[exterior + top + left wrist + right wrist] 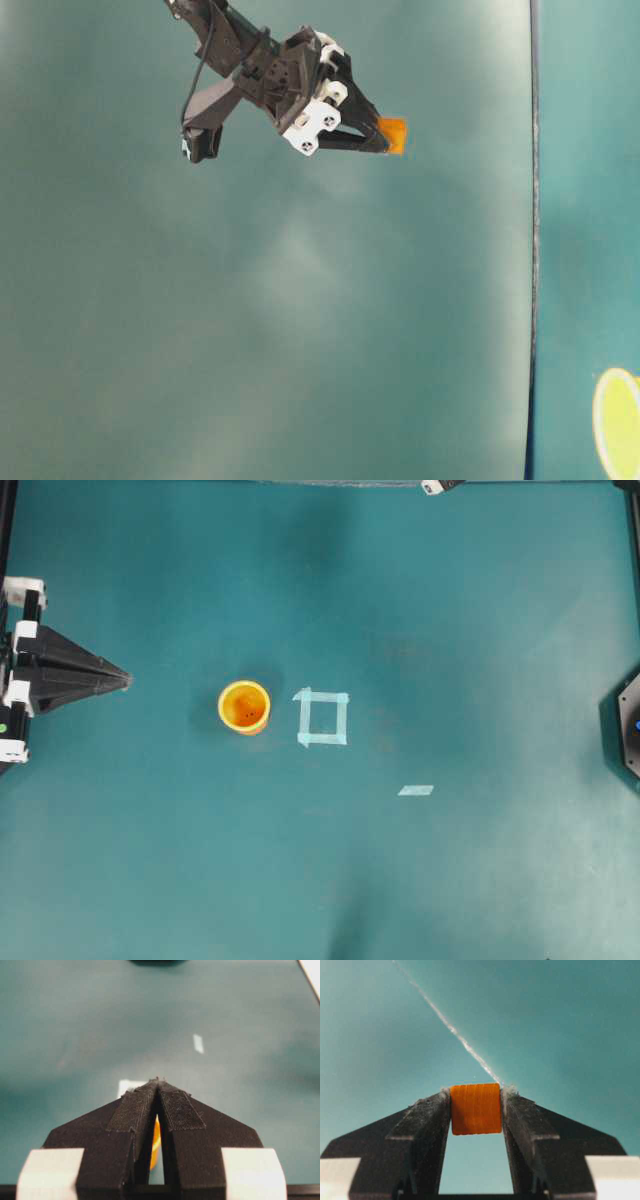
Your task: Move the block backward with right arm.
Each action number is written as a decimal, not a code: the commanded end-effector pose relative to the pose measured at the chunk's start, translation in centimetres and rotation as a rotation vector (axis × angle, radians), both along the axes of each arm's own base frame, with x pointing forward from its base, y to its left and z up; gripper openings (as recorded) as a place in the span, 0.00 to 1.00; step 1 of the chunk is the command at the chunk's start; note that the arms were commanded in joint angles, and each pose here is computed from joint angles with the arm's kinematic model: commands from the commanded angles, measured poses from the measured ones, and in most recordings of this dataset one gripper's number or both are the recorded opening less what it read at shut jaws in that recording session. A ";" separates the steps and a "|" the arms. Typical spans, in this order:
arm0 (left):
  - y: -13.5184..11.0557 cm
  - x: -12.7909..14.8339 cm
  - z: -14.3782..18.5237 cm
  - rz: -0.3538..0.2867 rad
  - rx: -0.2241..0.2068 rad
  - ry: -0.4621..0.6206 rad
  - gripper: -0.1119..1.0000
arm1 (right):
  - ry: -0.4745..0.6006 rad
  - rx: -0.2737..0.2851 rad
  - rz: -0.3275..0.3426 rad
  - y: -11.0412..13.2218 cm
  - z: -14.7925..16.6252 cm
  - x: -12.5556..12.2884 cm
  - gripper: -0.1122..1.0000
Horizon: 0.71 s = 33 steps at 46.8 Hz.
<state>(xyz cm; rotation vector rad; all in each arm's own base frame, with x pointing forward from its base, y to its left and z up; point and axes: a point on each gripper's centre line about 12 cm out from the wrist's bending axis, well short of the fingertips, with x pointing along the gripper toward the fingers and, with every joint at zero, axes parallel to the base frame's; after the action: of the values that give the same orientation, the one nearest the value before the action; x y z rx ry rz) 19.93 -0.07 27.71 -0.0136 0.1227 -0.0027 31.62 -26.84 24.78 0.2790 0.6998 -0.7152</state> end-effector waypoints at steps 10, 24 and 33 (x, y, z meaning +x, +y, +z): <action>0.0 0.3 1.1 -0.001 0.006 -0.028 0.10 | -0.031 -0.021 -0.006 -0.2 1.3 0.1 0.46; 0.0 0.2 1.0 -0.002 0.004 -0.026 0.10 | -0.030 -0.020 -0.006 -0.2 1.2 0.0 0.46; 0.0 0.2 1.0 -0.002 0.006 -0.026 0.10 | -0.030 -0.020 -0.006 -0.2 1.2 0.0 0.46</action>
<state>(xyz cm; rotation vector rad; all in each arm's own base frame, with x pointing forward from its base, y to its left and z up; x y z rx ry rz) 19.92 -0.07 27.65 -0.0121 0.1243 -0.0028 31.63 -26.84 24.79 0.2785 0.6983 -0.7152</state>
